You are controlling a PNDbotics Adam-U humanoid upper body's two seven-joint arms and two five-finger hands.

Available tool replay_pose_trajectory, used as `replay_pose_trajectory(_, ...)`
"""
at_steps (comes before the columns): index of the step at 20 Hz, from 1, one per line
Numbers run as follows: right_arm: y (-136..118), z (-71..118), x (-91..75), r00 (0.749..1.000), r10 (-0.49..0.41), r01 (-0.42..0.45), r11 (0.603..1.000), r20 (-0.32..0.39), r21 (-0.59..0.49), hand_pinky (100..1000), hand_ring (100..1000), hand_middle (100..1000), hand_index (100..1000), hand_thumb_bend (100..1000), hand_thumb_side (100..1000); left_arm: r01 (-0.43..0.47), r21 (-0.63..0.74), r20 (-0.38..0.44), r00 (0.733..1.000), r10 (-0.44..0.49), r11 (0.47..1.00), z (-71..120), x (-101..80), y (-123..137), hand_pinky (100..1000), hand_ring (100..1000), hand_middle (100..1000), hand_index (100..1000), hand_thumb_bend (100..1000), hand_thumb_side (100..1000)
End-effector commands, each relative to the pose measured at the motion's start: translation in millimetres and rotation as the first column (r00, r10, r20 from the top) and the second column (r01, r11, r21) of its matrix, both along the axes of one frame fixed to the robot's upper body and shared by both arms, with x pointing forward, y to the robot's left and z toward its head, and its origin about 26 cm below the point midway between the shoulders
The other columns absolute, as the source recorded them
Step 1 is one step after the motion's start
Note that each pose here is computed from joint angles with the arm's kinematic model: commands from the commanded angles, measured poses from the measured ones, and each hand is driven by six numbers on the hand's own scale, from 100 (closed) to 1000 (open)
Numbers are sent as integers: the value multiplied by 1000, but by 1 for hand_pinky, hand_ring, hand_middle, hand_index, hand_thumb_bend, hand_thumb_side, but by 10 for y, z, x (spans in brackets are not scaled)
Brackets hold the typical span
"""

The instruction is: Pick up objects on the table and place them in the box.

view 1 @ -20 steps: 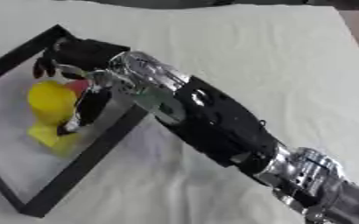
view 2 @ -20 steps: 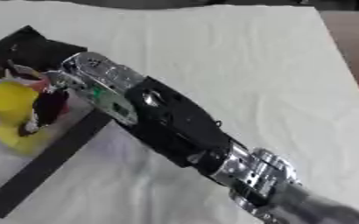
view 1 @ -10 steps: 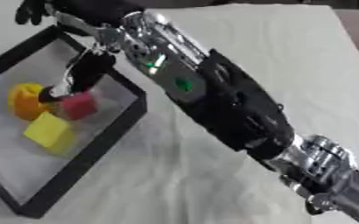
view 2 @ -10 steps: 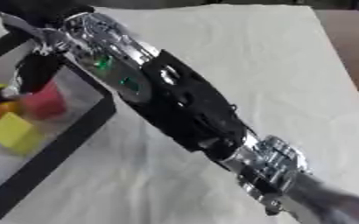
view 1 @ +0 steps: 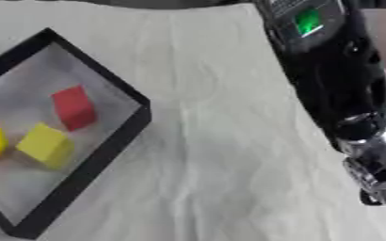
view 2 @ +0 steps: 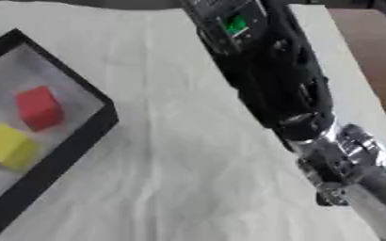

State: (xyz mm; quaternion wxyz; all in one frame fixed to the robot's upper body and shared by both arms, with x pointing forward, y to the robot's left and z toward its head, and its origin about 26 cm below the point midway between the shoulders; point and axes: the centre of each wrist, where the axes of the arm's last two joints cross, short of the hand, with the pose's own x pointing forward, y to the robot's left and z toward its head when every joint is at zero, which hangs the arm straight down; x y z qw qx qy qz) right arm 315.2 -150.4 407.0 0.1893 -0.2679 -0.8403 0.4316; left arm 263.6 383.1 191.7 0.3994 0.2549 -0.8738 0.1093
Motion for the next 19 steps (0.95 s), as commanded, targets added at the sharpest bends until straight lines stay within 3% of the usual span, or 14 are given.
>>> replay_pose_trajectory(1,-202,139,-96,998,-49,46,997,40,57,831,785,670,801,638,363,-3,17,18,1000,3,1000,76,-9,14,795,871,824,897,627,704)
replay_pose_trajectory(5,-625,172,-208,986,-163,154,973,43,171,823,782,665,791,600,367,6,4,19,1000,-6,1000,74,7,-6,794,871,823,897,629,705)
replay_pose_trajectory(8,-938,167,-328,968,-247,231,940,35,252,820,785,671,792,602,400,31,-1,27,999,-31,1000,104,45,-53,794,872,823,896,630,705)
replay_pose_trajectory(10,-1113,128,-365,960,-279,260,915,19,308,821,790,677,796,596,376,52,-2,31,998,-52,999,126,76,-93,793,872,823,896,631,706)
replay_pose_trajectory(19,-1850,-361,-198,936,-332,341,758,-121,556,799,766,658,778,639,369,156,-18,51,987,-155,988,218,207,-288,793,872,823,897,633,708)
